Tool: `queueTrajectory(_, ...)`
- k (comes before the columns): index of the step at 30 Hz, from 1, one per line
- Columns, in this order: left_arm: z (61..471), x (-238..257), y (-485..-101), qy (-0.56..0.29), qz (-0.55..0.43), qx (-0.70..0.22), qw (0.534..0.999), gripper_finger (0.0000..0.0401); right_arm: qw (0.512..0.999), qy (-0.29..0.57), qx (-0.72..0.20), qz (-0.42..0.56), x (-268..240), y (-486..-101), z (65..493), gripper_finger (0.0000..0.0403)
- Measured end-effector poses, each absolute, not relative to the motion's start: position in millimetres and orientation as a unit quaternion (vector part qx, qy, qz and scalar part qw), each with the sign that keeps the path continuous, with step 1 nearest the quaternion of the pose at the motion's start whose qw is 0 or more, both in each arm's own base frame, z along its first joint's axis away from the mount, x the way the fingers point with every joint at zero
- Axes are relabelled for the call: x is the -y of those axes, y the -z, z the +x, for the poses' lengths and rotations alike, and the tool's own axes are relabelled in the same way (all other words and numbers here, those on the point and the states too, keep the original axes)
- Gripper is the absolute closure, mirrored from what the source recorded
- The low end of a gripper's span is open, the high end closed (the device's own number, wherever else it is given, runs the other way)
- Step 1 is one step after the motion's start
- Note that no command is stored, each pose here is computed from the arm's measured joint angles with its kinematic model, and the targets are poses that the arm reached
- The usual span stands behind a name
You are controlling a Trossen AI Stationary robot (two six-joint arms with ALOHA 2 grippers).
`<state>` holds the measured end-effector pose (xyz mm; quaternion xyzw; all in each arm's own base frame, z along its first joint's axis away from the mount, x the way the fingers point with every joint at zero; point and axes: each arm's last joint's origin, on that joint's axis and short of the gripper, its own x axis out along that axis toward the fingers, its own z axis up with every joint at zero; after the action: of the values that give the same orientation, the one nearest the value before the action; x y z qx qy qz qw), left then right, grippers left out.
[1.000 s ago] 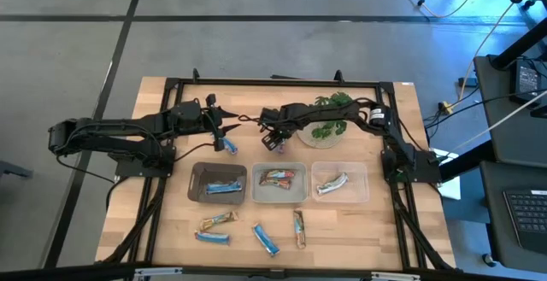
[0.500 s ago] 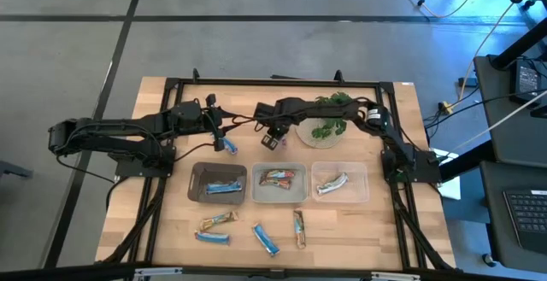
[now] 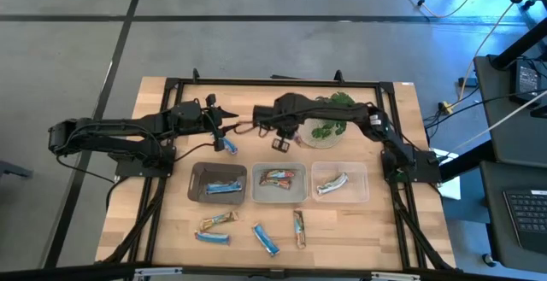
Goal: Pick and place Granola Bars by type
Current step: Put the orange granola bar into the transparent bin
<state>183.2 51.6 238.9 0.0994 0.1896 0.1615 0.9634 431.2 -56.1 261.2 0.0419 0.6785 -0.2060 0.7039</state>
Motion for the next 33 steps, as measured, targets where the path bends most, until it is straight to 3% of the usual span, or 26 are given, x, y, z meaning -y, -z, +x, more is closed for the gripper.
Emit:
queueTrajectory(2,183,-52,-239,-0.161,0.099,-0.190,0.963,0.0265,0.680,0.204,-0.703,0.036,42,-261,426,0.0314)
queueTrajectory(9,183,-51,-237,-0.165,0.073,-0.194,0.964,0.0268,0.664,0.131,-0.735,0.039,-16,-257,406,0.0314)
queueTrajectory(18,182,-51,-237,-0.172,0.021,-0.187,0.967,0.0266,0.632,0.194,-0.748,0.054,-68,-249,341,0.0314)
queueTrajectory(26,183,-51,-238,-0.181,-0.029,-0.173,0.968,0.0267,0.717,0.175,-0.675,0.017,-92,-232,280,0.0314)
queueTrajectory(33,183,-51,-239,-0.181,-0.025,-0.169,0.969,0.0266,0.752,0.125,-0.646,-0.022,-96,-190,254,0.0314)
